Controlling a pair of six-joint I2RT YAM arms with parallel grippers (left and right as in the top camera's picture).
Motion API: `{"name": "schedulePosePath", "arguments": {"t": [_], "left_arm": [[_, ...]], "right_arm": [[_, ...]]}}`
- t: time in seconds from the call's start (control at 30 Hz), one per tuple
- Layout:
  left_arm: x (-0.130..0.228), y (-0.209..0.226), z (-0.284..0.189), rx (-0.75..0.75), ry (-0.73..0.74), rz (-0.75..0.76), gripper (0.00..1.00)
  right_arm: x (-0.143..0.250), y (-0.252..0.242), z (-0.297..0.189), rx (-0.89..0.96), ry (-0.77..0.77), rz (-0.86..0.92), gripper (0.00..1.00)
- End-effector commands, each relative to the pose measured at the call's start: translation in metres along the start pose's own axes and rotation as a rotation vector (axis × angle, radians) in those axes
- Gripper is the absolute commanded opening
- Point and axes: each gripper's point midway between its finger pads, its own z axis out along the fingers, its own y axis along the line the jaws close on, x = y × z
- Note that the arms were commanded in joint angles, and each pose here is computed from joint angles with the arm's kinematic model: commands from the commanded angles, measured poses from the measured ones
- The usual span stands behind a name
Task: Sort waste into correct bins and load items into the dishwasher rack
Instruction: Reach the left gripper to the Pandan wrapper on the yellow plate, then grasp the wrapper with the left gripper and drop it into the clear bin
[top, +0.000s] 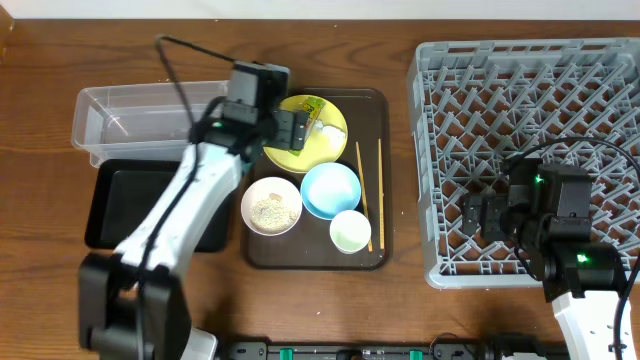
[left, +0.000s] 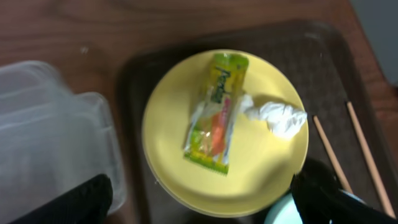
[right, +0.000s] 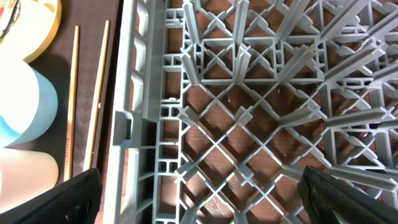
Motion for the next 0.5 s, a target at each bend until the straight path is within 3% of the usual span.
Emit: {"name": "schedulePosePath", "arguments": {"t": [0.0,0.47], "left_arm": [[0.003,-0.006,0.024,-0.002,0.021,0.025,0.94],[0.046,-0.006,0.107,-0.004,0.138,0.021,0.87]], "right_arm": [[-0.008,0.005,-0.006,-0.016,-0.024,-0.002,0.99],[-0.005,0.005,-0.006,-0.015,-0.011,0.0,0.99]]}}
